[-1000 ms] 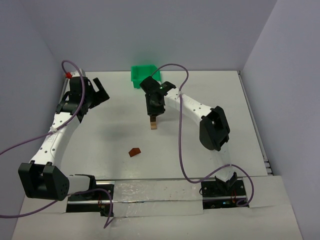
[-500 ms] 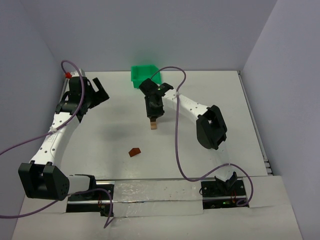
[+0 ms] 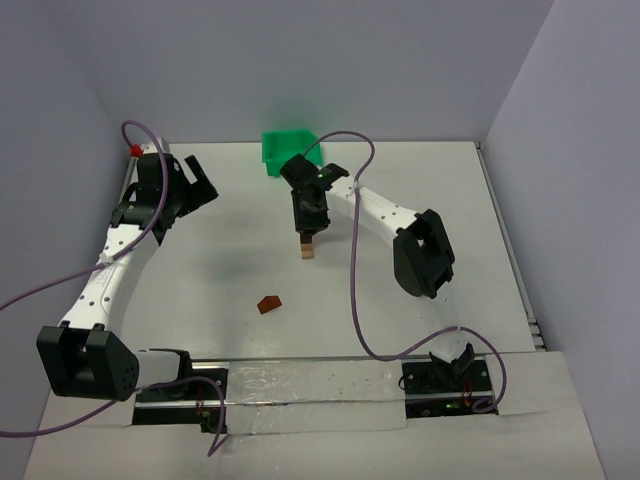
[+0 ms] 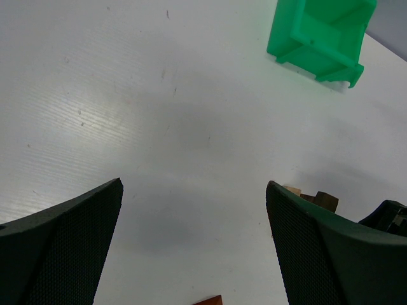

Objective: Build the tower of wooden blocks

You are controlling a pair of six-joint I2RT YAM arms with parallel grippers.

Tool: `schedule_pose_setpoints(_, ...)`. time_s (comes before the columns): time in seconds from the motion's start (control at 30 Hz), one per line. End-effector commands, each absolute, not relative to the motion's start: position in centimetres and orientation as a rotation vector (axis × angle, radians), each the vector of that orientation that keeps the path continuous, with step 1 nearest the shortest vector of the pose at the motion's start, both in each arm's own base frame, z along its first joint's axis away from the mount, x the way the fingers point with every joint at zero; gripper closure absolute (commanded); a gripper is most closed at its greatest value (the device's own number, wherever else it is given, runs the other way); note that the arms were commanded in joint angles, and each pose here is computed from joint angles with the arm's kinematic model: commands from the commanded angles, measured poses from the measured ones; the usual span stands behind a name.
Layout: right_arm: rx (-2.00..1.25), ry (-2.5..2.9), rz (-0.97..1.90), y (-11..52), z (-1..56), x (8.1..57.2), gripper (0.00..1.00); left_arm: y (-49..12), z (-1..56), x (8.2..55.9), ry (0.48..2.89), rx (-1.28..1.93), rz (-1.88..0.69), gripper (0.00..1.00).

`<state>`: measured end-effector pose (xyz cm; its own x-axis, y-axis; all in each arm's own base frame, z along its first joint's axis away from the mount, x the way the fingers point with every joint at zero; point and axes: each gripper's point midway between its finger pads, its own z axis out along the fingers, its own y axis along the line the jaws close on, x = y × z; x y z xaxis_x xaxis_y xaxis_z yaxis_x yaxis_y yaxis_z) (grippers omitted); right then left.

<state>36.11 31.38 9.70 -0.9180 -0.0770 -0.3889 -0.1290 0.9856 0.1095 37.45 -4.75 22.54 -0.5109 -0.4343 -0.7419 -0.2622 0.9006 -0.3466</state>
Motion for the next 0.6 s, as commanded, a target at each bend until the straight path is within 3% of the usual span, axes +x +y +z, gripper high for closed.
schedule_pose_setpoints(0.0,-0.113,2.694,0.217,31.98,10.88,37.54,0.9,-4.8,24.44,38.57,2.061,-0.501,-0.276,0.01)
schedule_pose_setpoints(0.57,-0.117,2.699,0.229,32.2,10.83,37.41,0.74,-4.75,24.36,38.57,2.064,-0.504,-0.282,0.01)
